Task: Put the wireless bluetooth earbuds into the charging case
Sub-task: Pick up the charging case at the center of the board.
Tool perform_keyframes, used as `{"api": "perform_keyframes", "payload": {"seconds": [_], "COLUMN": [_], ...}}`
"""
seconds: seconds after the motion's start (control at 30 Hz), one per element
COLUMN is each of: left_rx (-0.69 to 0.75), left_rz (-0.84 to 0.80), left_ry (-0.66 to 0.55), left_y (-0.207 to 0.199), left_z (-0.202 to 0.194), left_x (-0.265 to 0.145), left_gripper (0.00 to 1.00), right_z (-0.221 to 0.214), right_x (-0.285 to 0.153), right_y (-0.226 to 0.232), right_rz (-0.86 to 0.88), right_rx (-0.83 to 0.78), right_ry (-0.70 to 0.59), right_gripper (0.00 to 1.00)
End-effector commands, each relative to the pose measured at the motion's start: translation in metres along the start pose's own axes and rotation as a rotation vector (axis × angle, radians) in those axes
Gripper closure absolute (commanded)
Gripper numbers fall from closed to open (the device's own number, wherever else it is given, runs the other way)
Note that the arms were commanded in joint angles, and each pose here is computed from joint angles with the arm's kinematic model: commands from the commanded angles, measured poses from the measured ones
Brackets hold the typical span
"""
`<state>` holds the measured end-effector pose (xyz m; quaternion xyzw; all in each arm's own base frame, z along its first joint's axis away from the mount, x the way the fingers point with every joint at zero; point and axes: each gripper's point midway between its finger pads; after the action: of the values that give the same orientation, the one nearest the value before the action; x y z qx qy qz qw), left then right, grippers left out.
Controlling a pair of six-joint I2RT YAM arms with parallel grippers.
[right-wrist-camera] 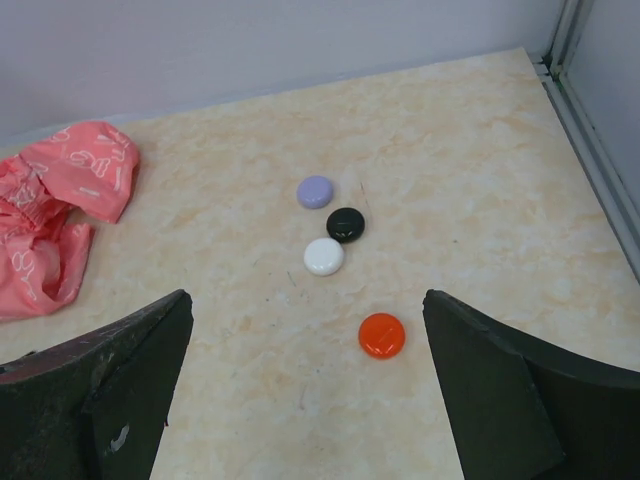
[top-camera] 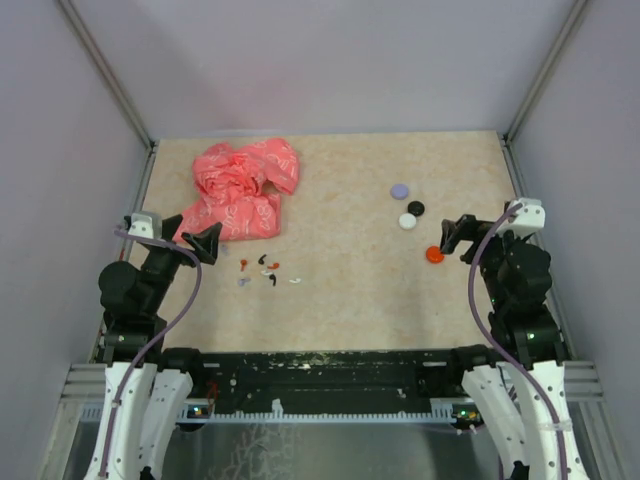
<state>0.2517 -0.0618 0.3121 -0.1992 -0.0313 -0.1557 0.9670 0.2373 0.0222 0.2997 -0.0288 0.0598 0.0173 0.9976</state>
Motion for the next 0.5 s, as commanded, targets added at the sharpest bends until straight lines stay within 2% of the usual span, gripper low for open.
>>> {"api": "perform_keyframes", "payload": {"seconds": [0.0,0.17,0.37,0.47], "left_rx": [0.023,0.042,-0.035,-0.040], "left_rz": [-0.004,0.002,0.106,0.095], "left_ry": [-0.018,-0.025,-0.067,-0.062], "left_y": [-0.003,0.000,0.016,0.012], "left_z": [0.009,0.007,0.009,0.008], "left_x": [-0.001,-0.003,-0.006,-0.009], "left_gripper": [0.00,0.00,0.00,0.00], "right_z": [0.012,0.009,0.006,-0.006], "right_x": [0.000,-0.002,0.001,0.007], "right_y": [0.003,0.010,0.005,0.013], "right_rz": [0.007,0.043,0.005,0.038], "right_rx": [-0.010,0.002,0.044,0.063], "right_ry": [-0.054,-0.084,-0.075,-0.048], "right_gripper": [0.02,0.02,0.02,0.02]}}
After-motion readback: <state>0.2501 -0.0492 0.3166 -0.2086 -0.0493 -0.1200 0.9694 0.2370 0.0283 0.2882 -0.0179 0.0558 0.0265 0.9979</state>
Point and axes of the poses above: each gripper's point midway between its finger pads, its own x axis out along the fingers, its own y axis along the line the jaws close on, z = x × y, and after that the axes turned 15 degrees about -x, right-handed
